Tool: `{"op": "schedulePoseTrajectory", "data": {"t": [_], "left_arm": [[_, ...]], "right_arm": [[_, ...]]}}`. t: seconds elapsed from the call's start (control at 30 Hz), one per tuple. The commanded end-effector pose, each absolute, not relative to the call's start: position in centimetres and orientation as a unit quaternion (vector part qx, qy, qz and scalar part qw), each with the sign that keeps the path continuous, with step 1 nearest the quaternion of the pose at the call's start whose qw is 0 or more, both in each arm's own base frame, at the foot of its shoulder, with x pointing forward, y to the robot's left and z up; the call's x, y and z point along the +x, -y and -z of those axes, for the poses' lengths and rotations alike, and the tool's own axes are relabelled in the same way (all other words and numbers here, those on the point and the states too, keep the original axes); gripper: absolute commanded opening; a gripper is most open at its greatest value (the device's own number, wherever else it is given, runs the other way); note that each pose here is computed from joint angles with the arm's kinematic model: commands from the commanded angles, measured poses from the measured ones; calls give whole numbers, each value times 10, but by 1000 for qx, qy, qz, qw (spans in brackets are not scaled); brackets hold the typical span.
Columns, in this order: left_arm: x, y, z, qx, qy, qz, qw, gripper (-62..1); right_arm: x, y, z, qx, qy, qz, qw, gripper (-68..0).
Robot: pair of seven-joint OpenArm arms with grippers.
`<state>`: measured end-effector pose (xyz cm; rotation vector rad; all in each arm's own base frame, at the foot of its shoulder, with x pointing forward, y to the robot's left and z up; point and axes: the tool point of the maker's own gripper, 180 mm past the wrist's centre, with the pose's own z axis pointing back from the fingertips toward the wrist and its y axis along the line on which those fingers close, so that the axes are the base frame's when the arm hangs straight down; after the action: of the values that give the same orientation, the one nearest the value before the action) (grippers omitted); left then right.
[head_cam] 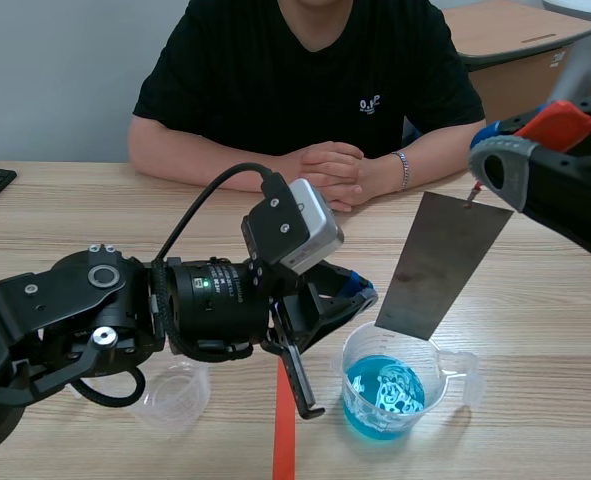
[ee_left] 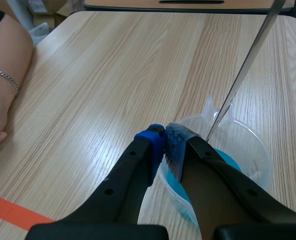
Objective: Do the redox reaction experiment.
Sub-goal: 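Raise the plate and point at it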
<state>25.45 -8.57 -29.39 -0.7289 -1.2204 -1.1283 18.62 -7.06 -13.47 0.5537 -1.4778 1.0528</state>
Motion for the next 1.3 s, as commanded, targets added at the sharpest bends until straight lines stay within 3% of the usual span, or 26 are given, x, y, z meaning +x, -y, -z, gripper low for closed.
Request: {"op": "schedulePoseTrajectory", "data": {"t": [0.0, 1.27], "left_arm": [[256, 89, 282, -321, 543, 487, 605, -567], [258, 79, 285, -314, 540, 489, 608, -567]], "right_arm": [[184, 67, 125, 245, 639, -456, 568, -660], [184, 67, 125, 245, 639, -456, 568, -660]]}}
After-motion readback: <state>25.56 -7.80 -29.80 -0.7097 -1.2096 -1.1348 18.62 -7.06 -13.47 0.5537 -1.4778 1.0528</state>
